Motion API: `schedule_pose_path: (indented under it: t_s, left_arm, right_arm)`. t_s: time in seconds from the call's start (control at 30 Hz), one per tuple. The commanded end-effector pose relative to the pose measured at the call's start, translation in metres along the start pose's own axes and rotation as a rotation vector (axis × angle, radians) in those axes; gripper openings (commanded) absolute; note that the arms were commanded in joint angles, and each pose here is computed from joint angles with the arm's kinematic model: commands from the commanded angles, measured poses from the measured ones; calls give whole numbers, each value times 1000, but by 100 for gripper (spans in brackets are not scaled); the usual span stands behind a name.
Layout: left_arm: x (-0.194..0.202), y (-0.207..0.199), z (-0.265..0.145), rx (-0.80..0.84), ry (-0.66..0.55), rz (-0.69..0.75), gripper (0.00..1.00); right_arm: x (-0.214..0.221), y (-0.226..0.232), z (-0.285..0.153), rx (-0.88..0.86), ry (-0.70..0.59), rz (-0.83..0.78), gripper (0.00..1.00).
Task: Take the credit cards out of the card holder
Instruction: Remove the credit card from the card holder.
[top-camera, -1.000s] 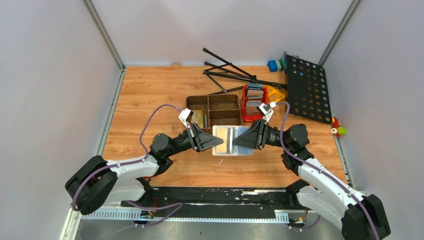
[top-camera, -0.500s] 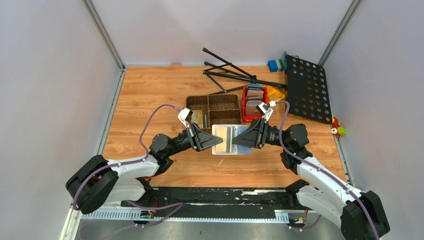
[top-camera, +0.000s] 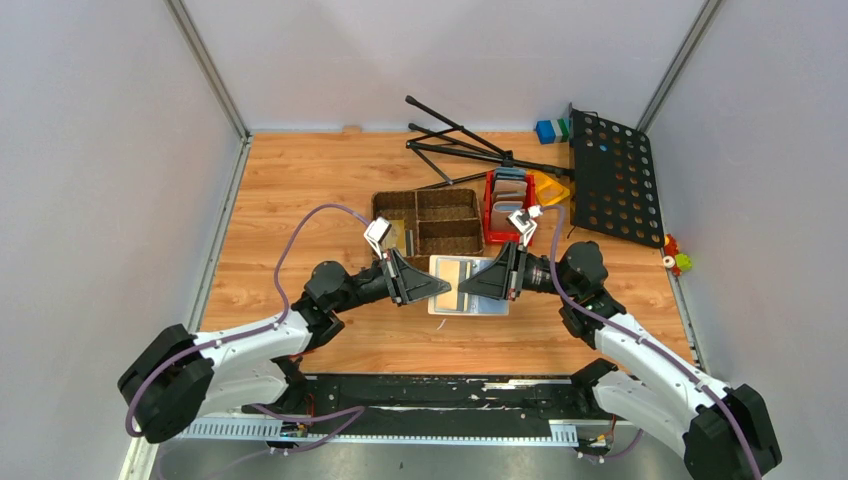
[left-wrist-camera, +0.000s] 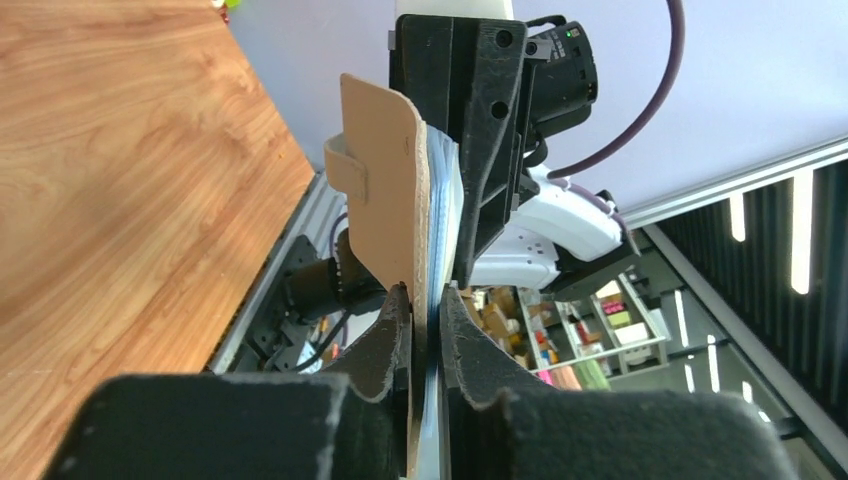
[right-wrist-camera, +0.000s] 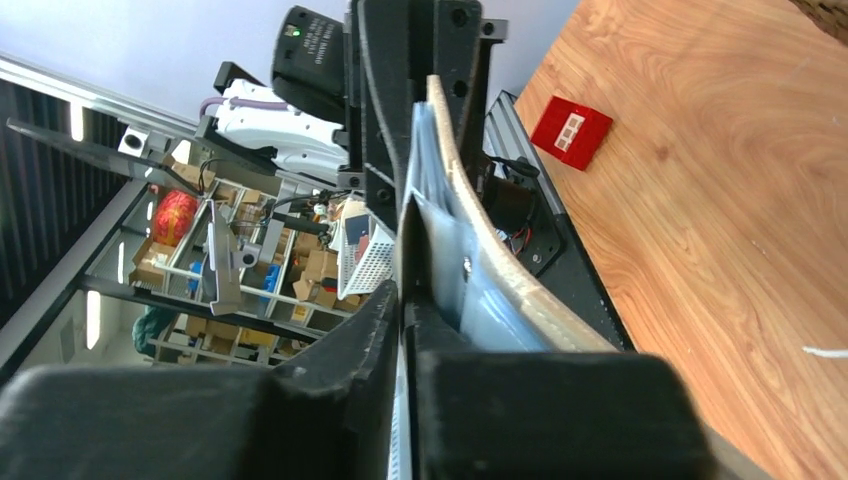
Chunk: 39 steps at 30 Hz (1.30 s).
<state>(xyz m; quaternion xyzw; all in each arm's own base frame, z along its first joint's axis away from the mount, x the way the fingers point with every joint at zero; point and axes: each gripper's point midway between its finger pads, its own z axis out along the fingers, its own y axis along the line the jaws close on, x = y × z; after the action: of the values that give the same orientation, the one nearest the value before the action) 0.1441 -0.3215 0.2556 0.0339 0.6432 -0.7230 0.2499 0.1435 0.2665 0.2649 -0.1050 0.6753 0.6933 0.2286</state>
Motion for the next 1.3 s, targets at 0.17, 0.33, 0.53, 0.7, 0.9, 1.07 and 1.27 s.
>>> schedule_pose_path:
  t_s: [0.17, 0.33, 0.53, 0.7, 0.9, 1.07, 1.27]
  left_arm:
    - [-2, -30, 0, 48, 2, 109, 23]
    - [-2, -31, -3, 67, -11, 96, 20]
    - [-3, -35, -6, 91, -29, 90, 19]
    - [-9, -33, -13, 90, -66, 80, 12]
    - [-9, -35, -15, 105, -65, 76, 0]
    - [-8, -40, -14, 134, -53, 64, 0]
    - [-5, -44, -12, 159, -33, 59, 0]
  right_arm:
    - [-8, -11, 2, 89, -35, -39, 0]
    - [-5, -18, 1, 111, -37, -25, 0]
    - [-3, -20, -3, 126, -49, -24, 0]
    - [-6, -20, -7, 138, -65, -41, 7]
    - [-3, -11, -6, 82, -48, -46, 17]
    - [-3, -5, -3, 48, -27, -40, 17]
    - [-3, -10, -2, 57, -21, -31, 33]
